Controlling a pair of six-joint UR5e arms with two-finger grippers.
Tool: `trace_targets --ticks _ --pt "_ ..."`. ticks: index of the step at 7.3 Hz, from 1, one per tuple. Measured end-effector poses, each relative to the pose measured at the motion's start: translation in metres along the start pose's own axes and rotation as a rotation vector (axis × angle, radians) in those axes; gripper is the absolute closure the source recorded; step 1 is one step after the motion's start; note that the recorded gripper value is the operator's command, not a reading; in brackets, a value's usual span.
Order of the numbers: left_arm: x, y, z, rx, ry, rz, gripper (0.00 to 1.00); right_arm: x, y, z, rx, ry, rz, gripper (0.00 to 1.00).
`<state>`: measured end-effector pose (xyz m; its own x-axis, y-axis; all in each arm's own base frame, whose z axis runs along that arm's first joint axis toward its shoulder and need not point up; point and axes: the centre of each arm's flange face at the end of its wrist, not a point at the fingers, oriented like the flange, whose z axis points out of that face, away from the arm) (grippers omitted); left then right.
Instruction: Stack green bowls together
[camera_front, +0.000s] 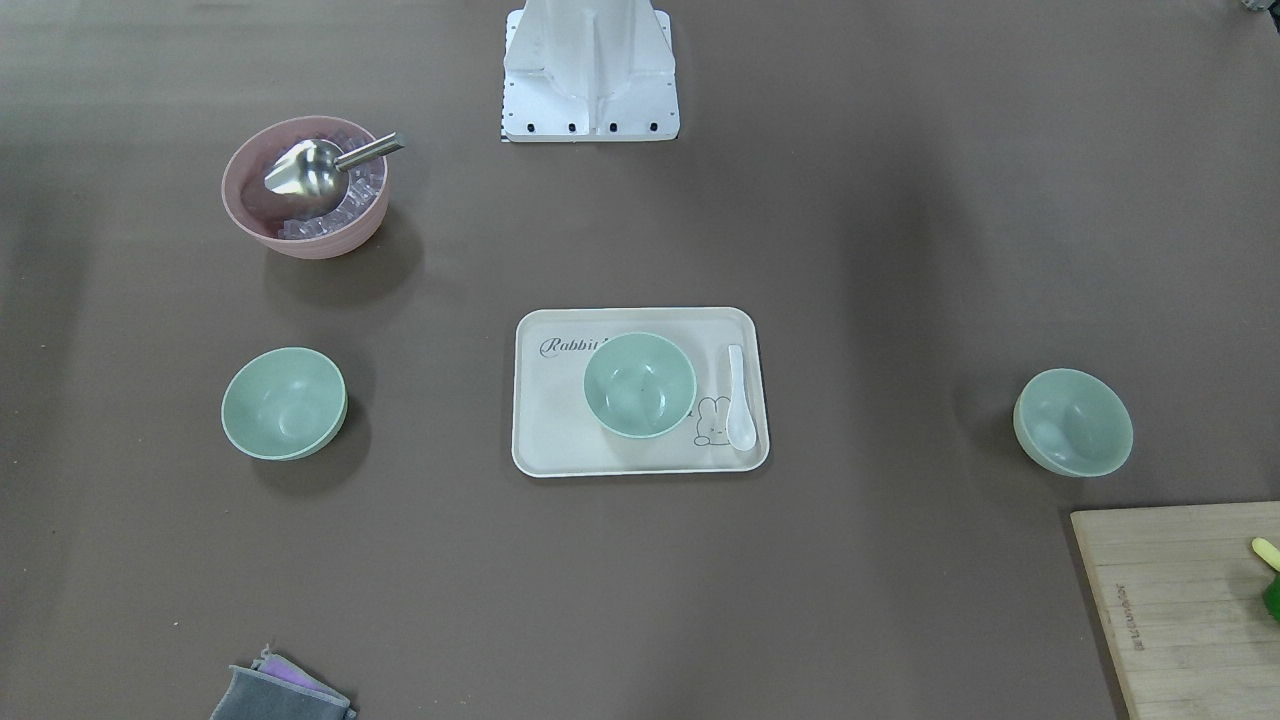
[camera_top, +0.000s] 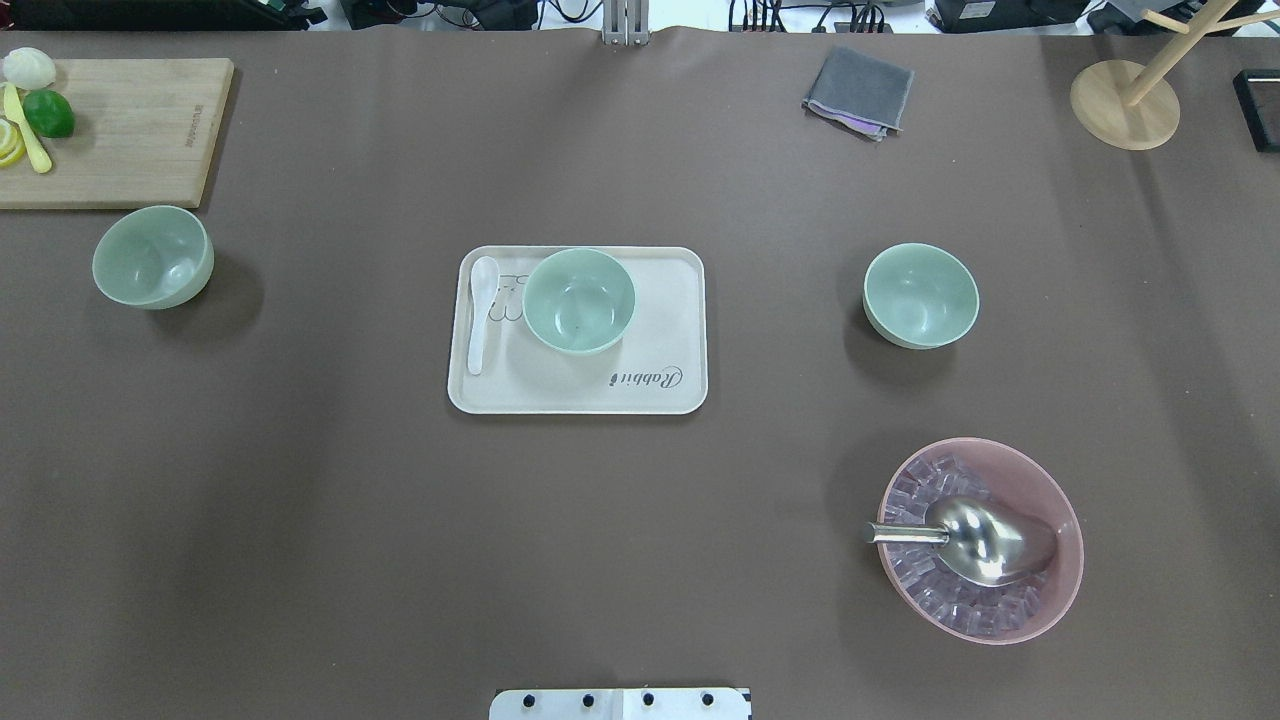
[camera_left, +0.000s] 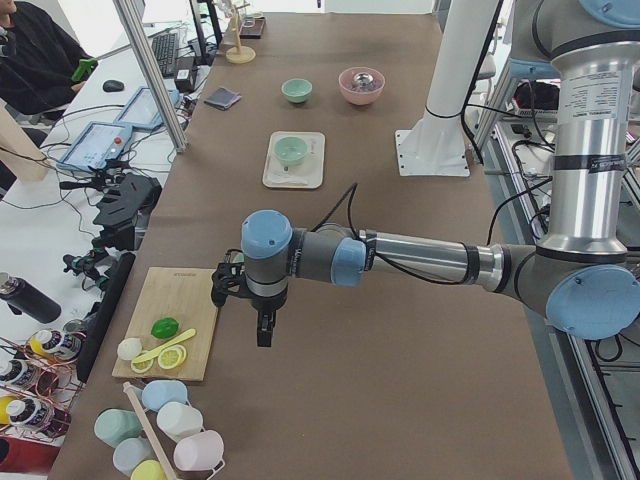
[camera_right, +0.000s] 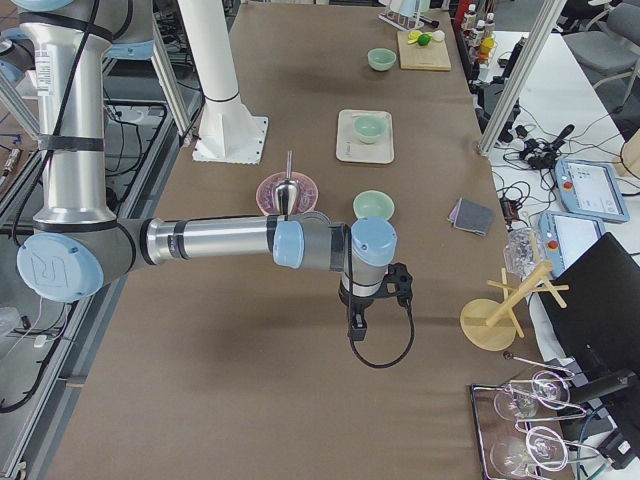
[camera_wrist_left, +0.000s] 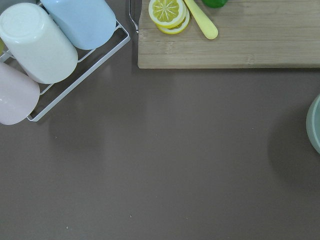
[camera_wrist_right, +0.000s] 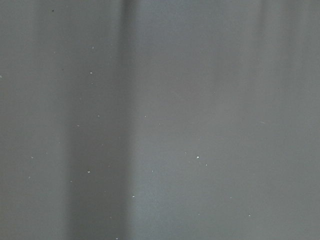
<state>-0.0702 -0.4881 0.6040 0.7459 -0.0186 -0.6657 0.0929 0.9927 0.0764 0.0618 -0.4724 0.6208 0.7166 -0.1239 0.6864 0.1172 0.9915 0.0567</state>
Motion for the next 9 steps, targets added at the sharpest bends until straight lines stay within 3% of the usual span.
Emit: trace_targets --ticks 9 --pt "-0.0042 -0.0002 0.0044 -0.006 -0.004 -0.004 0.02 -0.0053 -0.0039 -0.0058 0.013 -0.001 -0.012 0.0"
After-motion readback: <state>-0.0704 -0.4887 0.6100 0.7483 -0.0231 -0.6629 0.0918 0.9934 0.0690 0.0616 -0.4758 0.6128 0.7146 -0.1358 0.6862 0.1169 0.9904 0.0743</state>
